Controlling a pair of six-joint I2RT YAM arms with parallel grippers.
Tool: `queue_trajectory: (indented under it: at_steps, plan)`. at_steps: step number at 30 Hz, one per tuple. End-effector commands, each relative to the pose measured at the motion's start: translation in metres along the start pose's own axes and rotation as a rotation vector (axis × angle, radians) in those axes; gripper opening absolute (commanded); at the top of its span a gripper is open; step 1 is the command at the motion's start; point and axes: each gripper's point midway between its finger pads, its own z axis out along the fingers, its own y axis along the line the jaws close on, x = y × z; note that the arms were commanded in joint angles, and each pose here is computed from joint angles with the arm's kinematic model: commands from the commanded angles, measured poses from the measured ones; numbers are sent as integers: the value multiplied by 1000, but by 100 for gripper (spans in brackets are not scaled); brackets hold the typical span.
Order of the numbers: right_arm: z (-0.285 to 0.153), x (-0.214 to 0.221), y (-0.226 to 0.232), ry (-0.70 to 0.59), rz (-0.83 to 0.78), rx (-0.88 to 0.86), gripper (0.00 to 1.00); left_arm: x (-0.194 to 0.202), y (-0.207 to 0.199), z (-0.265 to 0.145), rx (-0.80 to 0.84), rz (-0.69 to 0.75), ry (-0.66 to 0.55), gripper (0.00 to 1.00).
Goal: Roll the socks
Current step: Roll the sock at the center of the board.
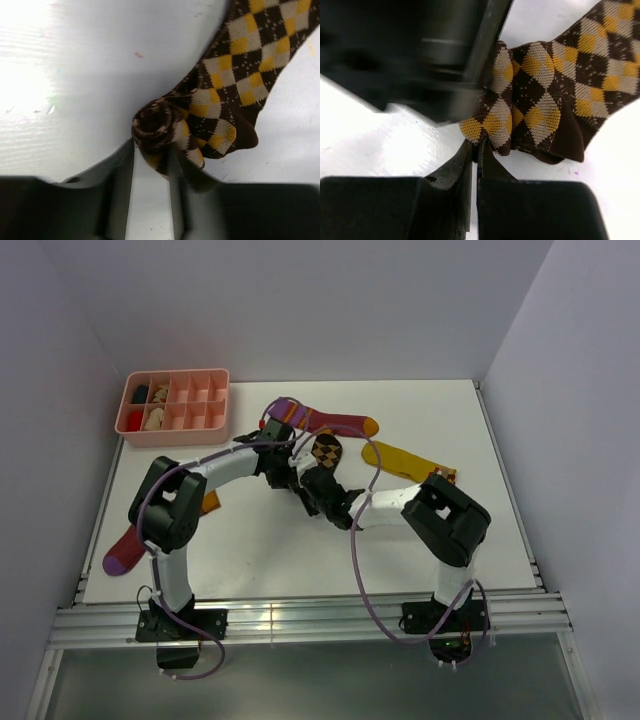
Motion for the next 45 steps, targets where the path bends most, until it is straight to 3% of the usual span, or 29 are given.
queue_trajectory:
  at_steps: [1,4,7,12,20,29,35,40,42,45]
  plan:
    - [-11,13,21,100,127,-211,0,9,13,-11,-21,6,24,40]
    - [-16,8,29,136,212,-342,0,1,11,-17,-5,-30,-14,59]
    - [-20,5,35,182,303,-454,0,-4,16,-24,6,-86,-53,70]
    - [-33,-10,48,227,480,-699,0,-26,26,-48,91,-214,-178,72]
    - [-25,-12,39,324,765,-854,0,-20,18,-67,250,-232,-246,76]
    - [-11,-5,33,401,870,-852,0,8,29,-39,231,-267,-147,67]
    - [-6,-5,30,419,879,-839,0,6,36,-24,184,-281,-145,61]
    - [-5,-5,27,414,863,-813,0,10,50,-9,96,-287,-115,45]
    - [-8,-8,24,394,825,-791,1,14,56,-1,62,-279,-80,32]
    - [-11,-23,15,306,726,-727,13,20,63,6,15,-250,-42,25]
